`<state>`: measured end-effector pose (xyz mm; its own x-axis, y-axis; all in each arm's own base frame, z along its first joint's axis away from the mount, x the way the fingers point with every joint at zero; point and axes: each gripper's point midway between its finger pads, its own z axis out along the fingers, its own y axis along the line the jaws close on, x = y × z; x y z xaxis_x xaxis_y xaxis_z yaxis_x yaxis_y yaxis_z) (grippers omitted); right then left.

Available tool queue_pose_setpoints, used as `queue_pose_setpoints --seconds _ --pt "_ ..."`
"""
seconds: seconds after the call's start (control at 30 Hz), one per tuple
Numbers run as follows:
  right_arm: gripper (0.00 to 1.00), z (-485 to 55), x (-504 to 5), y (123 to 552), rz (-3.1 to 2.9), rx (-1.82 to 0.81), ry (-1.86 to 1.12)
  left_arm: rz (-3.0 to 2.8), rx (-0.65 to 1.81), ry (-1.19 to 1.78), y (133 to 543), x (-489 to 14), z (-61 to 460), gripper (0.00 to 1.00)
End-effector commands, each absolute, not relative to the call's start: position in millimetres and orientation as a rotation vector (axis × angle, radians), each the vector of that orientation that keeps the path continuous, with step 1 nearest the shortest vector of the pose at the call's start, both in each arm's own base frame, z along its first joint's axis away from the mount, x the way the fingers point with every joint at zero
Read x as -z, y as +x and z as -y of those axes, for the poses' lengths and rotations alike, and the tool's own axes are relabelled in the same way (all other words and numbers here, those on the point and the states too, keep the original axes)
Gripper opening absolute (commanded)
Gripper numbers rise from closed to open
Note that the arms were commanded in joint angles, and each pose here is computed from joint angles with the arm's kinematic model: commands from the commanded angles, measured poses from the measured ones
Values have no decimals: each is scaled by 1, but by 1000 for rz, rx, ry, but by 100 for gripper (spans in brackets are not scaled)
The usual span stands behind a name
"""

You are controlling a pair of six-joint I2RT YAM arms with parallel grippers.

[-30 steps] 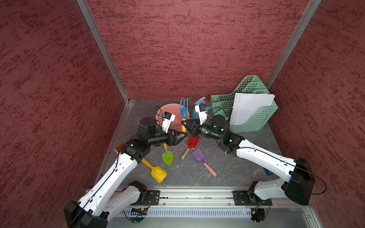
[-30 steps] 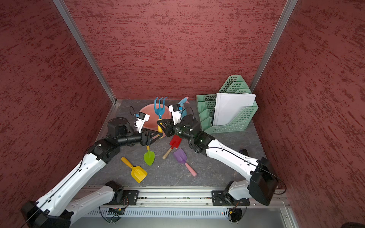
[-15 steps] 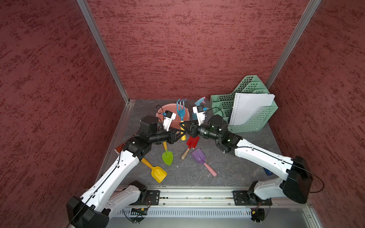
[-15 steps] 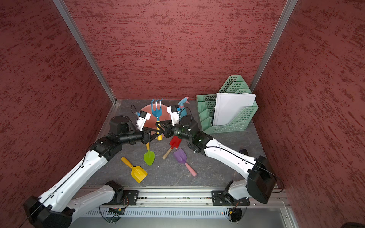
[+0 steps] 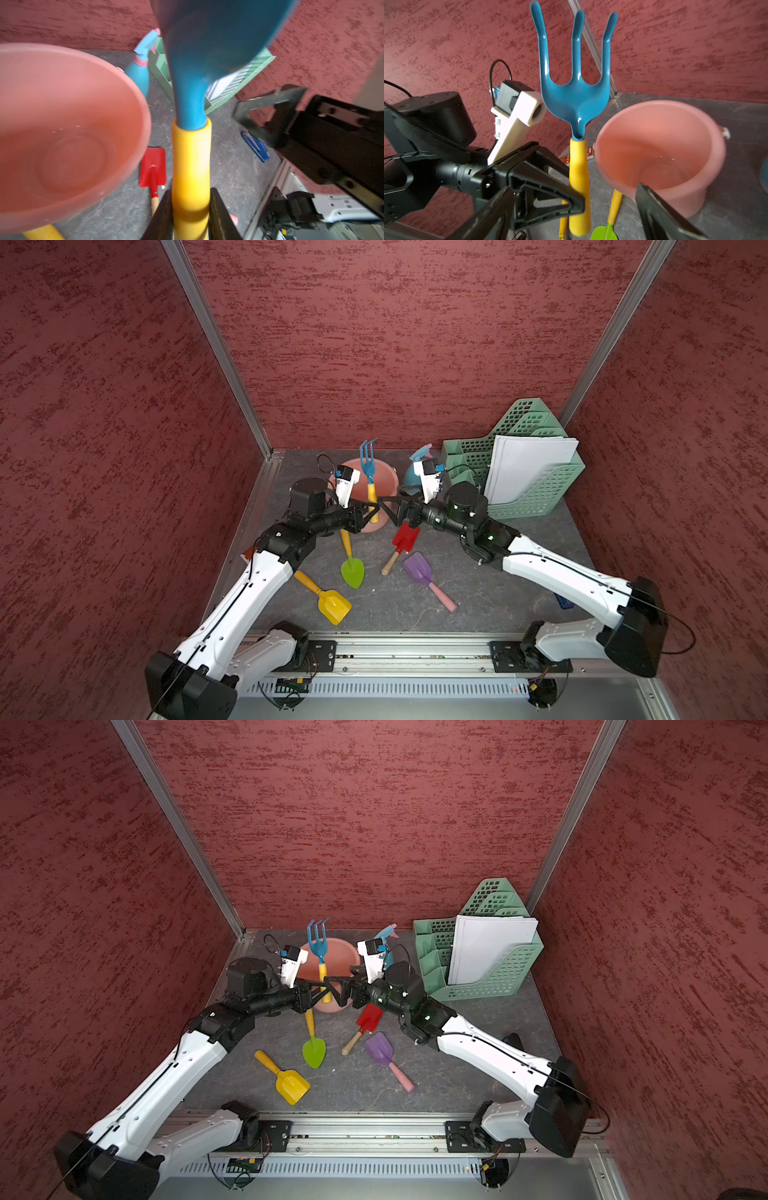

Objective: Organize the gardening tools
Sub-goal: Pick up the gardening tool from the center of the board, then place the gardening tool in the container.

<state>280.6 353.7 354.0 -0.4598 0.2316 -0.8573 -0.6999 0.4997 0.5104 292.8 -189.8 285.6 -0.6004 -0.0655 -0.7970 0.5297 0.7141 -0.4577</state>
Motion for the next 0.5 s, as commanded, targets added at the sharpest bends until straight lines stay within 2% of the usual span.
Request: queue_pose_setpoints --seconds 0.0,0.27,0.47 --pt "98 -334 -354 288 -1717 -1035 -353 -1948 703 339 328 -306 173 0" --pt "98 -325 -321 292 -1789 -974 -337 -1845 446 325 404 -287 161 0" --pt "98 -315 -303 293 -1834 -918 -323 -1863 350 322 433 -250 159 0"
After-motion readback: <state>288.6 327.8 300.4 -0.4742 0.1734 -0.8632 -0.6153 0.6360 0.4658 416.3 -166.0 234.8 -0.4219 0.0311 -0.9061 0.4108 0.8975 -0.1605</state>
